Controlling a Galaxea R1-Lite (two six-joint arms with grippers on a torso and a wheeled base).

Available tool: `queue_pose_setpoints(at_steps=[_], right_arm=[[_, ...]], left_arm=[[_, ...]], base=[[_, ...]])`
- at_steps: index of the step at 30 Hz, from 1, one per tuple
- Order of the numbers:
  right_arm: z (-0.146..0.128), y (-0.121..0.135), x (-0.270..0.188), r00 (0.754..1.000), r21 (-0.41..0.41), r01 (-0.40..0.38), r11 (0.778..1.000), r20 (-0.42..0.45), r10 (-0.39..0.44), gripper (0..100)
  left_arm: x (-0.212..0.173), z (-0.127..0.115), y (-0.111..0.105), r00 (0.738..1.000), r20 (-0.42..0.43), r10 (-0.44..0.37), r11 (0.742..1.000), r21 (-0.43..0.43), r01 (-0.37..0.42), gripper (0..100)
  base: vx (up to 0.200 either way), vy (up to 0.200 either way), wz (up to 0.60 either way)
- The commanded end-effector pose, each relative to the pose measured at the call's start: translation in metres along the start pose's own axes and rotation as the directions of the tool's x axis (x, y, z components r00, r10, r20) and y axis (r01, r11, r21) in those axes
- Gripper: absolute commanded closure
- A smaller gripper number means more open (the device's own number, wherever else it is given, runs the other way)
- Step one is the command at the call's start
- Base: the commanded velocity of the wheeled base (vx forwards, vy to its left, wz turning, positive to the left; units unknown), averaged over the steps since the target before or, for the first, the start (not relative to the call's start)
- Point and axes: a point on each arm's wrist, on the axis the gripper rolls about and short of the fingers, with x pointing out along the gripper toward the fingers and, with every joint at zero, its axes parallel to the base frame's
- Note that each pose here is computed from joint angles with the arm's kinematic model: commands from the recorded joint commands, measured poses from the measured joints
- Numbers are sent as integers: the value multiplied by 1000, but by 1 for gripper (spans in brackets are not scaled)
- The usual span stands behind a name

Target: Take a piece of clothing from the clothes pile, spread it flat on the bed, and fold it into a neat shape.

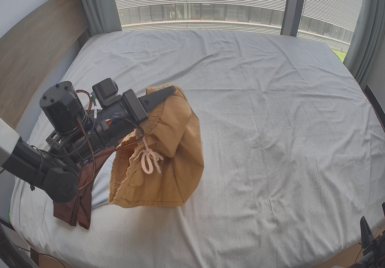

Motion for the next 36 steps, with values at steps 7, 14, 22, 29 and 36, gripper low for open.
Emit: queue_pose_setpoints(at_steps=[7, 14, 22, 29, 36], right_arm=[[-5, 0, 0, 1000, 0, 0, 1000, -1, 0, 0], [-5, 0, 0, 1000, 0, 0, 1000, -1, 0, 0], [-5, 0, 0, 1000, 0, 0, 1000, -1, 0, 0], [-5, 0, 0, 1000, 0, 0, 1000, -1, 0, 0], [-5, 0, 0, 1000, 0, 0, 1000, -2, 0, 0]], left_arm=[[20, -3, -16, 997, -3, -77, 997, 1, 77, 100], [30, -5, -36, 987, 5, -162, 985, -57, 162, 100], [39, -1, -53, 972, 29, -235, 969, -74, 237, 100], [50, 7, -76, 946, 62, -319, 940, -110, 324, 100], [57, 12, -95, 925, 96, -367, 916, -138, 377, 100]], base=[[0, 0, 0], [0, 0, 0], [0, 0, 0], [0, 0, 0], [0, 0, 0]])
